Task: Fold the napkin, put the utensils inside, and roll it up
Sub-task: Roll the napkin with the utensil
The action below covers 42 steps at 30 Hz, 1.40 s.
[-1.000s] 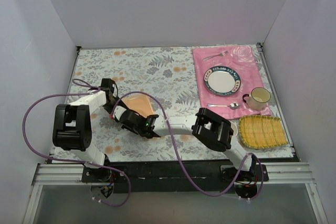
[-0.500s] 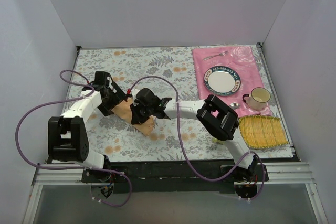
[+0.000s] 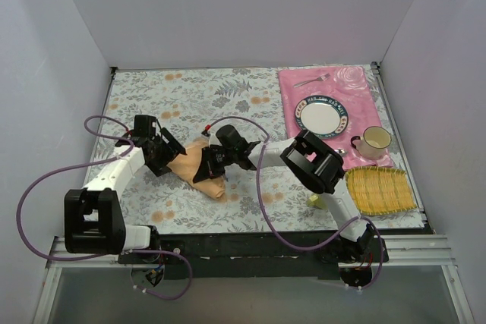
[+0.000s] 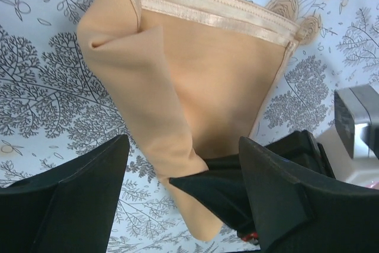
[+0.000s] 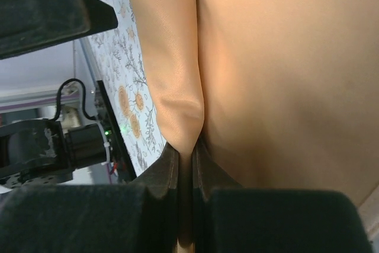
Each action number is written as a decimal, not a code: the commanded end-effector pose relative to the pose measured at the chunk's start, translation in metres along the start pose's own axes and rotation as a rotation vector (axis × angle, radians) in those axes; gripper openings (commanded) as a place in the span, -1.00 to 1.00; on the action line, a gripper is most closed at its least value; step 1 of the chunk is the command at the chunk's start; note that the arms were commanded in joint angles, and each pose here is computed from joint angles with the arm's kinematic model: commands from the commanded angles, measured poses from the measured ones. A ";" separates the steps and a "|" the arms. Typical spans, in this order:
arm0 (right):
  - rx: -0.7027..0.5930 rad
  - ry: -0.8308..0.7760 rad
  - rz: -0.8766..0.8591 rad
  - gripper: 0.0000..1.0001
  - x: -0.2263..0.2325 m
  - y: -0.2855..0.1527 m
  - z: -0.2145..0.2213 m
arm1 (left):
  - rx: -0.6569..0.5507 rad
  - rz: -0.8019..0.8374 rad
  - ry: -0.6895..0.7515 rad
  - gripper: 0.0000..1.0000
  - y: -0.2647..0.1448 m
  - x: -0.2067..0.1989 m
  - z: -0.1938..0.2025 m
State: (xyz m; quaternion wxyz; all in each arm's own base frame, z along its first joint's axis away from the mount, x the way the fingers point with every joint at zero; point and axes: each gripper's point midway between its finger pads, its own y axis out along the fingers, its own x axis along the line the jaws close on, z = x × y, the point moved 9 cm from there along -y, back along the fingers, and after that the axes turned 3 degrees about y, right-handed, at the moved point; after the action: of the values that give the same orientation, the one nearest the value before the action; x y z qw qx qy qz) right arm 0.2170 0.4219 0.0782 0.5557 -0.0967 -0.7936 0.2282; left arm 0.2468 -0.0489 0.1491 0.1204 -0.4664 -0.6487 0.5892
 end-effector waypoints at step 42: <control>0.009 -0.948 0.529 0.57 0.080 -0.021 -0.009 | 0.146 -0.152 0.002 -1.00 0.038 0.023 -0.016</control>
State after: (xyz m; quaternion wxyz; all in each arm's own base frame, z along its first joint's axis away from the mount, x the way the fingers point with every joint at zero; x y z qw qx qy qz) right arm 0.2069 0.4251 0.1269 0.1627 -0.1327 -0.8958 0.3918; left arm 0.2691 -0.0309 0.1066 0.1793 -0.4366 -0.6313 0.6153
